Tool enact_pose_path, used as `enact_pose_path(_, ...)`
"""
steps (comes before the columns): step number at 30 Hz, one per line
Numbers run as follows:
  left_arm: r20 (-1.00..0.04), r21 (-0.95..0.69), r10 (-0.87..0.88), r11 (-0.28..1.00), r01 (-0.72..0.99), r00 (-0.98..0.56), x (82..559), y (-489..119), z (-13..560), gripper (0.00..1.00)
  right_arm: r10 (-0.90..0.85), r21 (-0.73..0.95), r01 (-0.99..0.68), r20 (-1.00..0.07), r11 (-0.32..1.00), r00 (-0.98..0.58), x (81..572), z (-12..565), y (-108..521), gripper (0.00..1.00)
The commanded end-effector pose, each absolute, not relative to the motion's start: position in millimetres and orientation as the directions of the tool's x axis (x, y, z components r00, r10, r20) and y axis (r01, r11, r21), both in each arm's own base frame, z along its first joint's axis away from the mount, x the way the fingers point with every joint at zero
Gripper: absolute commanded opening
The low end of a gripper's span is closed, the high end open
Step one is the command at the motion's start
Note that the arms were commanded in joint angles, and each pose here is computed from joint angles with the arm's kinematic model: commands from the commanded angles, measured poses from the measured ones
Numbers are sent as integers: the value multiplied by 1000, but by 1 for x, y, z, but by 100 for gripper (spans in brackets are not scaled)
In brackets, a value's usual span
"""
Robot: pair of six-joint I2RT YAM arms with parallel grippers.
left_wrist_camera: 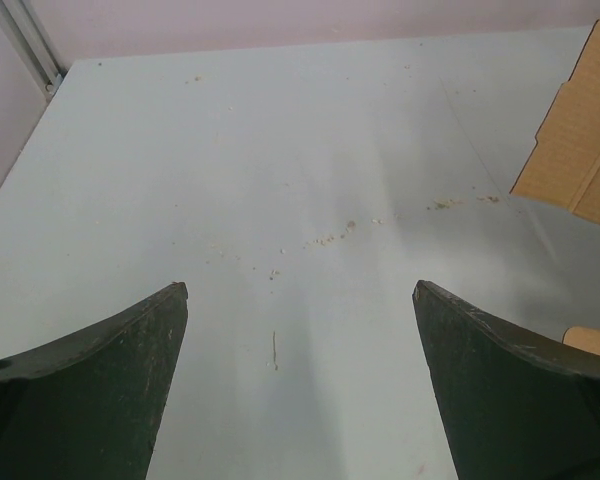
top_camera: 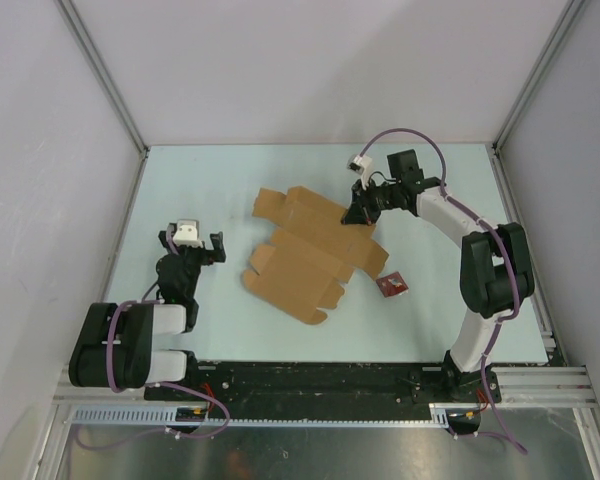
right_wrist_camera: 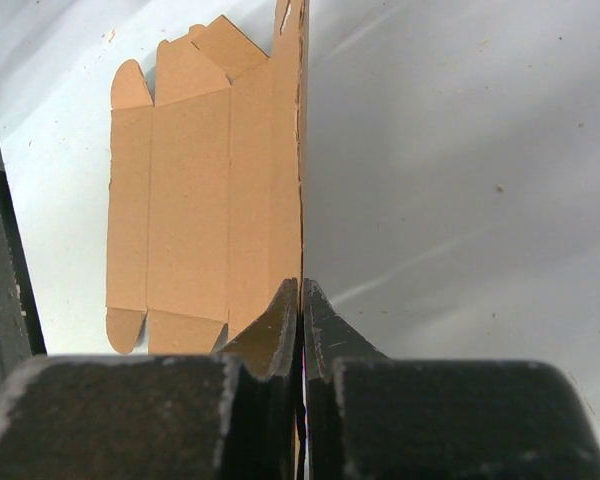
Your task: Fold the paper box
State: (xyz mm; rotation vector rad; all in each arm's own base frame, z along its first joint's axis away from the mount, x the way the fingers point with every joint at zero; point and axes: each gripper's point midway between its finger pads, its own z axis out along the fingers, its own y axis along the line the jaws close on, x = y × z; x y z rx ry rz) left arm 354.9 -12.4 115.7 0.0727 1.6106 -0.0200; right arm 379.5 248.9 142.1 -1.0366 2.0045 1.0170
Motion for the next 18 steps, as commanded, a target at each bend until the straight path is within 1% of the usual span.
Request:
enact_pose_path(1,-999,37,36,998,59,19,357,-13,130,100,-341,338,-856,-811,391,-476,386,139,247,2)
enact_pose_path(8,-999,39,38,997,61,19,357,-13,130,99,-293,363,-844,-821,395,-490,395,144,246,2)
enact_pose_path(18,-999,36,35,998,61,17,357,-13,130,100,-287,367,-841,-820,398,-495,395,145,245,2)
